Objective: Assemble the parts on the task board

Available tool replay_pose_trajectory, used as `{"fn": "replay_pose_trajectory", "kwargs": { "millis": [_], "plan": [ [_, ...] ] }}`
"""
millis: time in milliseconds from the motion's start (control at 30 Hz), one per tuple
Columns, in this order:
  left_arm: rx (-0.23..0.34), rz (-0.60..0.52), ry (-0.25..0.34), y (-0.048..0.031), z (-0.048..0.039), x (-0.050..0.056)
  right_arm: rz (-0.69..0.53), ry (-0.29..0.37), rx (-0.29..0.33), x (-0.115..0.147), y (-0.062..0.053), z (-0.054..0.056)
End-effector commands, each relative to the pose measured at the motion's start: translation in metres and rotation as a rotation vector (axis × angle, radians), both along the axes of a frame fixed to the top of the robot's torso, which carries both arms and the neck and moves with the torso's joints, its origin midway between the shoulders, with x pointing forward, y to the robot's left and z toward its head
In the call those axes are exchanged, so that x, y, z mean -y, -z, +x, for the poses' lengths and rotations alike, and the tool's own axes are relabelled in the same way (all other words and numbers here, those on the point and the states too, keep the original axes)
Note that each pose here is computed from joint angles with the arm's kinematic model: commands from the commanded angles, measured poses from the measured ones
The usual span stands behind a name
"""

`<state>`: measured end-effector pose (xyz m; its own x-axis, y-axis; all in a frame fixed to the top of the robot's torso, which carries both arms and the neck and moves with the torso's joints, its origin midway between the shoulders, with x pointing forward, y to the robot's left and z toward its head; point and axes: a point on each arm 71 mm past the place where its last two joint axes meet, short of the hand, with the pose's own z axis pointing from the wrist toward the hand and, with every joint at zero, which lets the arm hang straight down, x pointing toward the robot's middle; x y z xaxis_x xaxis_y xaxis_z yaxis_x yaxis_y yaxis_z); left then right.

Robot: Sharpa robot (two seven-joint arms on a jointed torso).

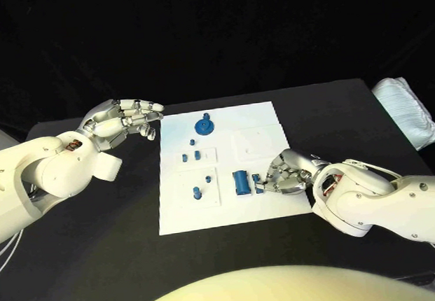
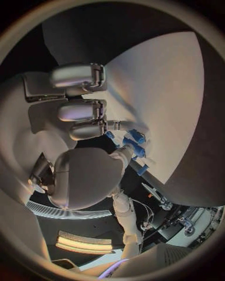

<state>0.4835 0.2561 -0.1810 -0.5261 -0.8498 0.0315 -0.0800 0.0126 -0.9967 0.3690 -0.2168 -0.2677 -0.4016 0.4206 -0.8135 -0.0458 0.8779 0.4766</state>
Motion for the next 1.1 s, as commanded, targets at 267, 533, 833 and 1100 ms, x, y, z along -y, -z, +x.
{"fn": "replay_pose_trajectory", "kwargs": {
  "millis": [267, 533, 833, 1100],
  "plan": [
    [0.003, -0.004, 0.02, -0.0005, -0.0004, 0.0017, 0.048, -0.066, -0.004, 0.0032, -0.0024, -0.0064],
    [0.003, -0.004, 0.02, -0.0003, -0.0001, 0.0017, 0.04, -0.063, -0.012, 0.0062, -0.0011, -0.0065],
    [0.003, -0.004, 0.021, -0.0003, -0.0003, 0.0021, -0.001, -0.064, -0.005, 0.0051, 0.0026, -0.0023],
    [0.001, -0.003, 0.021, 0.0, 0.0, 0.0015, -0.013, -0.046, -0.001, 0.0035, 0.0066, 0.0008]
  ]
}}
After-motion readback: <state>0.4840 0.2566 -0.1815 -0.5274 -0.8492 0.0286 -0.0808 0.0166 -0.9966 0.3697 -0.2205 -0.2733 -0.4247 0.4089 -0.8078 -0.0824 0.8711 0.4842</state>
